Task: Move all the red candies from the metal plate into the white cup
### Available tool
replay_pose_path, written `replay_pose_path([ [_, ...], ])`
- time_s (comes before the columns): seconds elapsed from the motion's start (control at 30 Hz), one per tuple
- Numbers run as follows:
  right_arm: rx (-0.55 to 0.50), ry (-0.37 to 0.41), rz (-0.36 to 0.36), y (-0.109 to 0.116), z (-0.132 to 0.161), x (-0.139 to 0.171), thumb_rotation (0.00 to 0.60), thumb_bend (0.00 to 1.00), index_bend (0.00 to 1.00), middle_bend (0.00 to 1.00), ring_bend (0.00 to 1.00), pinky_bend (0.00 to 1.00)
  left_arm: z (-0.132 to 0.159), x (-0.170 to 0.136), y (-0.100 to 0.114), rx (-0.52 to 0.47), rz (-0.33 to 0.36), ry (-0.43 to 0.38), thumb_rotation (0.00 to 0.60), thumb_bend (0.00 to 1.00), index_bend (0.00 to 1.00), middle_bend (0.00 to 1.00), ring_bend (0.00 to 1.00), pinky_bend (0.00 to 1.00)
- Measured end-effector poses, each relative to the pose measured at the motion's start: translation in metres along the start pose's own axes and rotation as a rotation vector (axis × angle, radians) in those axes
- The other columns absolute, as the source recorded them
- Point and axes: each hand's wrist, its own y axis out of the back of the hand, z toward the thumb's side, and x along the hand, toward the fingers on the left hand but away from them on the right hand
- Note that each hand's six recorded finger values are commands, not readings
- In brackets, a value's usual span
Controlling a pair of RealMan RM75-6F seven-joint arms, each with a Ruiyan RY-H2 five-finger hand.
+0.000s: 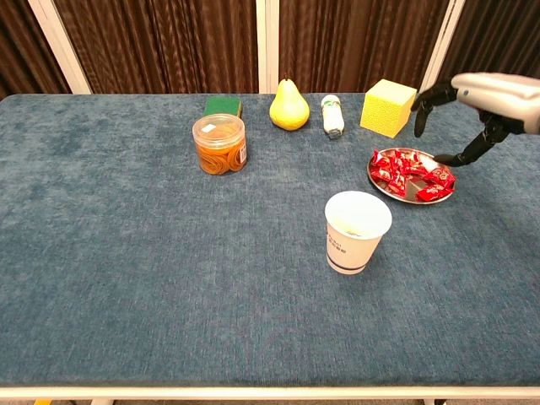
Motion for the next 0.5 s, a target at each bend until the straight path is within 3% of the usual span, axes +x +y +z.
replay_pose_path([
  [0.2,0.044,-0.017,0.054,-0.024,0.004,-0.022,0.6,0.23,0.41,0.13,0.0,0.0,-0.001,-0.001,0.001,0.002,-0.002,0.007,0.6,0.07,0.18,0.11,0.08,0.15],
  [0.5,0.078,-0.051,0.086,-0.04,0.004,-0.039,0.6,0.24,0.41,0.13,0.0,0.0,-0.004,-0.003,0.0,0.002,-0.006,0.017,0.6,0.07,0.18,0.11,0.08,0.15],
])
